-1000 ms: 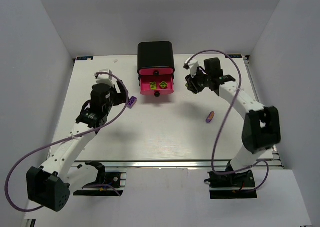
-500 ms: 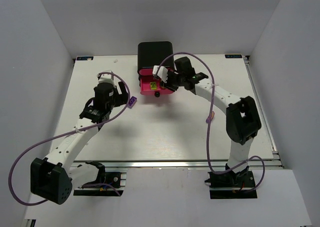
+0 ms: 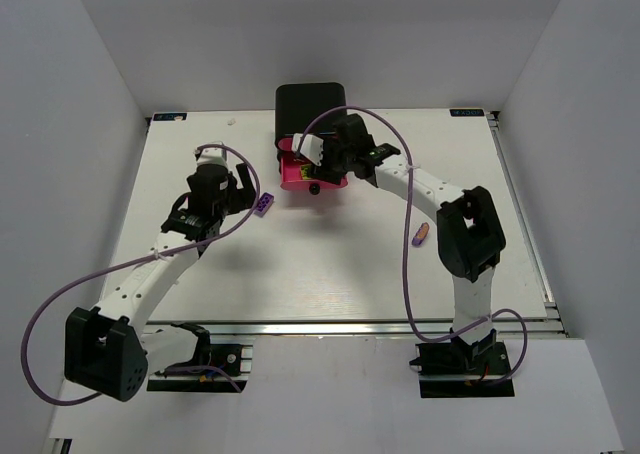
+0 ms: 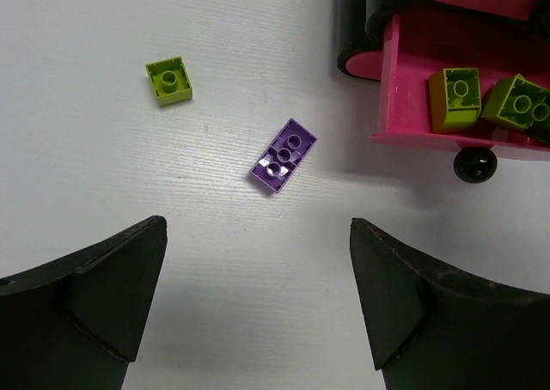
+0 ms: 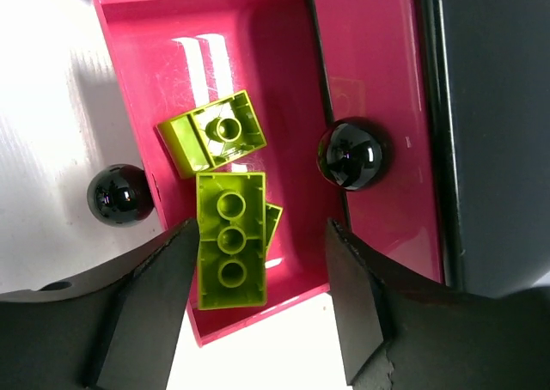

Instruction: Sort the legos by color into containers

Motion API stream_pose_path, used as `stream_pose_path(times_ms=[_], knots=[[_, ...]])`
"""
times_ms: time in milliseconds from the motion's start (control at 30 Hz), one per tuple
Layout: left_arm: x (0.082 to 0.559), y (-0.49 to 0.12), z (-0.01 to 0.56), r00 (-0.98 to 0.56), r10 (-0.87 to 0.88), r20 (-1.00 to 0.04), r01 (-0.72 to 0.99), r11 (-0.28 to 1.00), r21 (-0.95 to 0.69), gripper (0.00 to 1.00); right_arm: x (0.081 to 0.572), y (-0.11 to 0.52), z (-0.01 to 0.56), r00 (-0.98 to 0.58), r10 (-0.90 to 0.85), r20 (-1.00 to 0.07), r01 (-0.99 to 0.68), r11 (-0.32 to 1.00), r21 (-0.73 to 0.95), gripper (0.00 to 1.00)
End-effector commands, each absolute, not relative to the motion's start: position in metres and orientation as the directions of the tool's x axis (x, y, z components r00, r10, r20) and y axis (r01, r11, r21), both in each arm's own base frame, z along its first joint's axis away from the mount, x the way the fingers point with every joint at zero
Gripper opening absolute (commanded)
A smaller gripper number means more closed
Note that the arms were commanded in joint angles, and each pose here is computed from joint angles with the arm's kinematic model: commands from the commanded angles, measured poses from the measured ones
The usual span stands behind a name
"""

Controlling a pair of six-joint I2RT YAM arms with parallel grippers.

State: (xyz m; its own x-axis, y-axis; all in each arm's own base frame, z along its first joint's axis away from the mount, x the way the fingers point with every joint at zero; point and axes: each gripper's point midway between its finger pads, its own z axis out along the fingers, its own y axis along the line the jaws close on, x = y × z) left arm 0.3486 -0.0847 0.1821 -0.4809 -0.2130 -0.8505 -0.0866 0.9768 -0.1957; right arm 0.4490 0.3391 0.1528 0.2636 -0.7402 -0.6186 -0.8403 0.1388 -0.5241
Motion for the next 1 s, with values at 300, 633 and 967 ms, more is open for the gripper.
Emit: stream_pose_path(times_ms=[300,633,967], knots=[[0.372,-0.084,0.172,-0.525,-0.371,-0.766,-0.148,0.926,-0.347,0.79,0.430,0.315,0.280,0.208,-0.508,-0.836,-0.785,0.424,-0.452,0.50],[0.376,-0.065,0.160,-0.525,-0.459,-0.717,-0.211,0.886,-0.413,0.59,0.431,0.299,0.250,0.107,-0.531,-0.841,-0.833,0.413,-0.367,0.29],[0.414,-0.050,0.124,-0.585,-0.541,-0.604,-0.349,0.840,-0.415,0.90,0.354,0.290,0.267,0.036,-0.364,-0.931,-0.921,0.350,-0.172,0.43]])
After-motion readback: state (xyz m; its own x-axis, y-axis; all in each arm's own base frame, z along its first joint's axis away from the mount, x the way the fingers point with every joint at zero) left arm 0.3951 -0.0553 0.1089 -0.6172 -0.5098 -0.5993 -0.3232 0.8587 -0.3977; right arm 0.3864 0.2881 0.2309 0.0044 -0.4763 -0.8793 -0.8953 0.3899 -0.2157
